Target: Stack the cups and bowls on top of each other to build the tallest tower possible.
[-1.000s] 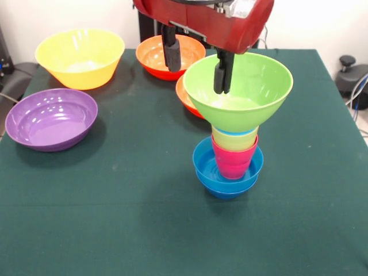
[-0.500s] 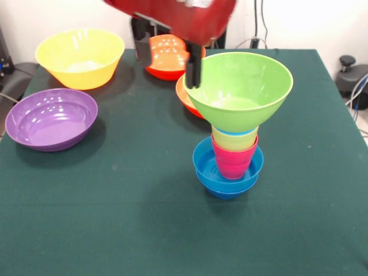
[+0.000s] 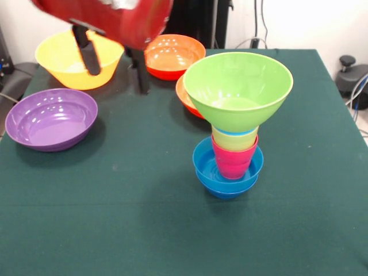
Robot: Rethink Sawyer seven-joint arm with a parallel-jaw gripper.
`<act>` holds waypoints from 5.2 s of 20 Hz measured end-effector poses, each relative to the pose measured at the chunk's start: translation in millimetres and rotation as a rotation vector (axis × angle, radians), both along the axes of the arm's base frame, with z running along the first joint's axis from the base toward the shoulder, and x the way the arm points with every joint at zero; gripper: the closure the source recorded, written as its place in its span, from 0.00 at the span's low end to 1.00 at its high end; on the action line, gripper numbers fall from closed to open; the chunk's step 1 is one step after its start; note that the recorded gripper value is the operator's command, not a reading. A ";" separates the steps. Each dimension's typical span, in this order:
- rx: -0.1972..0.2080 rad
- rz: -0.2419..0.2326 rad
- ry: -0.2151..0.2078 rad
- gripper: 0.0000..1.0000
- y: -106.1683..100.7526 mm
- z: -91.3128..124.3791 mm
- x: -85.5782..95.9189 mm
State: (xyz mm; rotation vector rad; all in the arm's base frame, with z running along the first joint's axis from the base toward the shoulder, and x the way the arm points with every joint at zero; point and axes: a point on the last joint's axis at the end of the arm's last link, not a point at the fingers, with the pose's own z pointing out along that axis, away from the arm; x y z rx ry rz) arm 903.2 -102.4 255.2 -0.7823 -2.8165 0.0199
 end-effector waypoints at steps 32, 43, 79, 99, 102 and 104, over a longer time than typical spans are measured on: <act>-0.195 0.089 -0.065 0.00 -31.4 -141.6 -15.3; -0.259 0.037 -0.067 0.00 -37.0 -133.9 -50.1; -0.240 0.045 -0.085 0.00 -44.7 -169.5 -118.8; -0.238 0.063 -0.084 0.00 -47.4 -199.9 -162.4; -0.236 0.067 -0.083 0.00 -46.8 -204.9 -168.5; -0.238 0.070 -0.081 0.00 -47.3 -206.7 -172.4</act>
